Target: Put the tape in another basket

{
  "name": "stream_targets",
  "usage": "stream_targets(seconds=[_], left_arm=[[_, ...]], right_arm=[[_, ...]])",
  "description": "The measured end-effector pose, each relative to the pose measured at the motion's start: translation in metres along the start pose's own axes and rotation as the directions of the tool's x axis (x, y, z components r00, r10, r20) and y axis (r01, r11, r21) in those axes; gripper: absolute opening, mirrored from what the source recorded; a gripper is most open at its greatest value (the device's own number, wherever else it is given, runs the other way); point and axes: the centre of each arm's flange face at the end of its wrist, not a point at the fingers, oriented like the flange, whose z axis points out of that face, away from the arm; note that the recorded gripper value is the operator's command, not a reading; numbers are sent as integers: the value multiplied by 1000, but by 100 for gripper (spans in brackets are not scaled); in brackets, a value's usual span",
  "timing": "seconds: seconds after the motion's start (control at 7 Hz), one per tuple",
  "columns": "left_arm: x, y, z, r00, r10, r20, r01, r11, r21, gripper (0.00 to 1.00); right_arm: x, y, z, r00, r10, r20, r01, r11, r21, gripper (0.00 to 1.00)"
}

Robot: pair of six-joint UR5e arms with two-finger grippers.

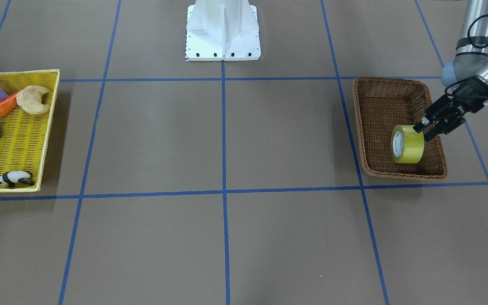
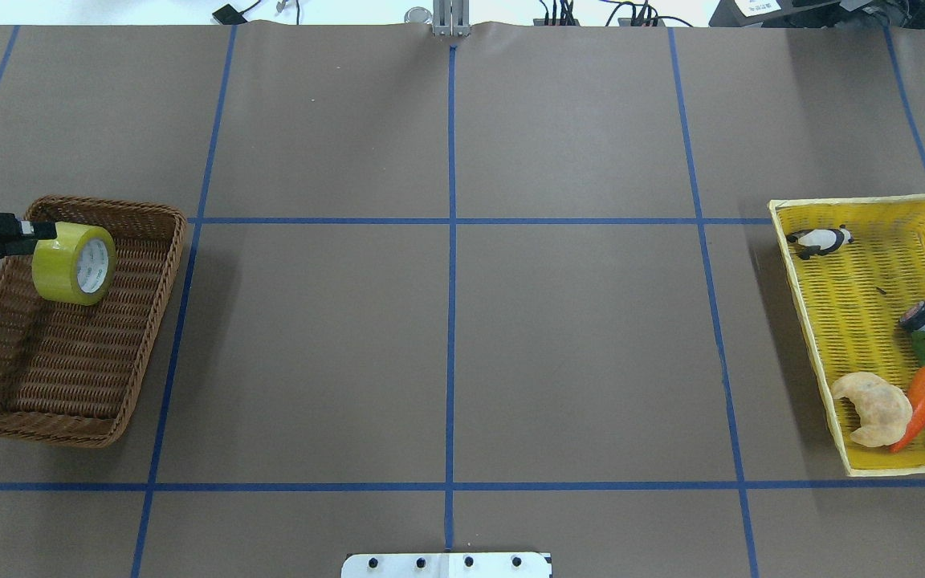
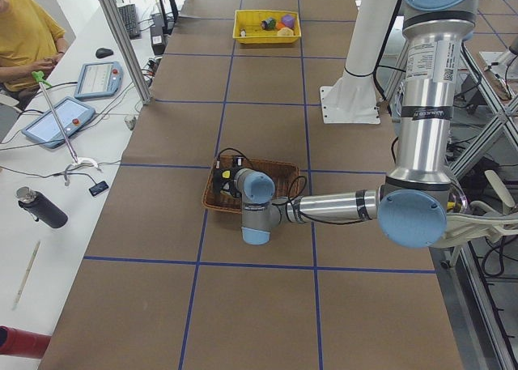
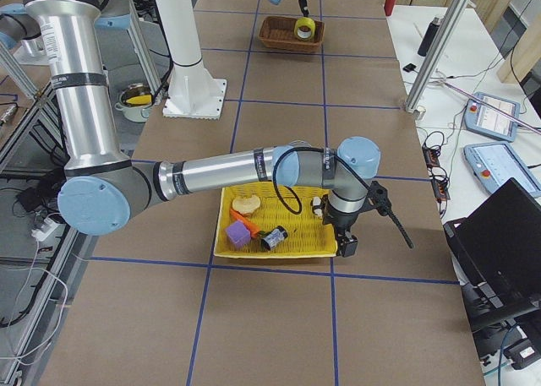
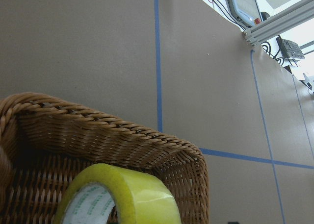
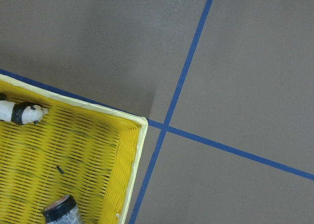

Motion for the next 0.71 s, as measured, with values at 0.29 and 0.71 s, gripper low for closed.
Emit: stream_targets(seconds=[0.29,0.71], left_arm=[[10,-2,1,1000,14,-16,-14,1000,-1,97],[31,-2,13,998,42,-50,-43,999,-13,98]], right_arm=[[0,0,0,1000,0,1,0,1000,1,100],[0,0,0,1000,1,-1,-1,1000,0,100]])
